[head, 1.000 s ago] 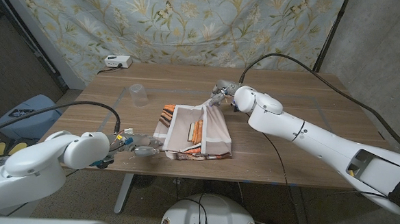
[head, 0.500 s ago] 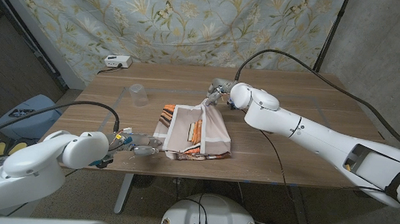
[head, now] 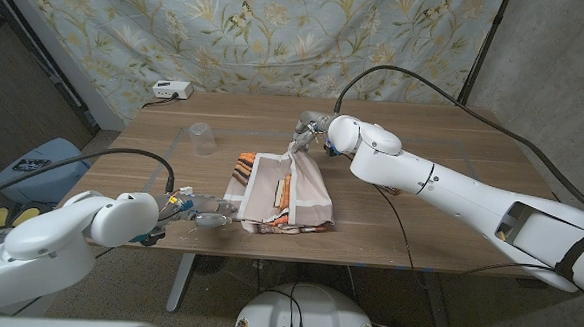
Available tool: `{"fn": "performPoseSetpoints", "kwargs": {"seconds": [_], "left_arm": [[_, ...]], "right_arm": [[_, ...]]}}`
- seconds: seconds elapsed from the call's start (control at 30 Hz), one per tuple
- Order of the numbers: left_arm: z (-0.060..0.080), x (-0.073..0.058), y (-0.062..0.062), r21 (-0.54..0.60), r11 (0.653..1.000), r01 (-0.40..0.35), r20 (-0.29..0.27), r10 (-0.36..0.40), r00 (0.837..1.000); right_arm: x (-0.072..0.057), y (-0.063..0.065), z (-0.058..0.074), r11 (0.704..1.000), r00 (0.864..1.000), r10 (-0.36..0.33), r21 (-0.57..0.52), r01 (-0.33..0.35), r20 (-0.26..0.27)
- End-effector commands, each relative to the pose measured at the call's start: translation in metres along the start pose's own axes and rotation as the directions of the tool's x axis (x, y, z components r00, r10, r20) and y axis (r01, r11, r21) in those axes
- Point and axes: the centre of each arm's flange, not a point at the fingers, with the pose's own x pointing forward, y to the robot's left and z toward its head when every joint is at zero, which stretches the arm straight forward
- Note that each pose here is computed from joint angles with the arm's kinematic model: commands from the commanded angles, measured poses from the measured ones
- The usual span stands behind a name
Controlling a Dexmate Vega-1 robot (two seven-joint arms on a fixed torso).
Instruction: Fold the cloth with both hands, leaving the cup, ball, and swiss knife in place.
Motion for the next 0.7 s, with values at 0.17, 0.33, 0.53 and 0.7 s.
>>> {"fn": "performPoseSetpoints", "kwargs": {"seconds": [0.17,0.33,0.53,0.7], "left_arm": [[0.0,0.0,-0.001,-0.005,1.0,0.001,0.006,-0.001,1.0],[0.0,0.001,-0.001,-0.014,1.0,0.007,0.011,-0.007,1.0],[0.0,0.001,-0.002,-0.018,1.0,0.004,0.015,-0.004,1.0],[-0.001,0.0,-0.002,-0.022,1.0,0.003,0.009,-0.002,1.0]], "right_arm": [[0.009,-0.006,0.02,1.0,0.999,0.016,-0.018,-0.015,0.041],[0.013,-0.008,0.025,0.999,0.999,0.027,-0.024,-0.026,0.046],[0.018,-0.009,0.033,0.999,0.998,0.036,-0.032,-0.034,0.06],[0.022,-0.01,0.039,0.998,0.996,0.043,-0.038,-0.04,0.073]]}}
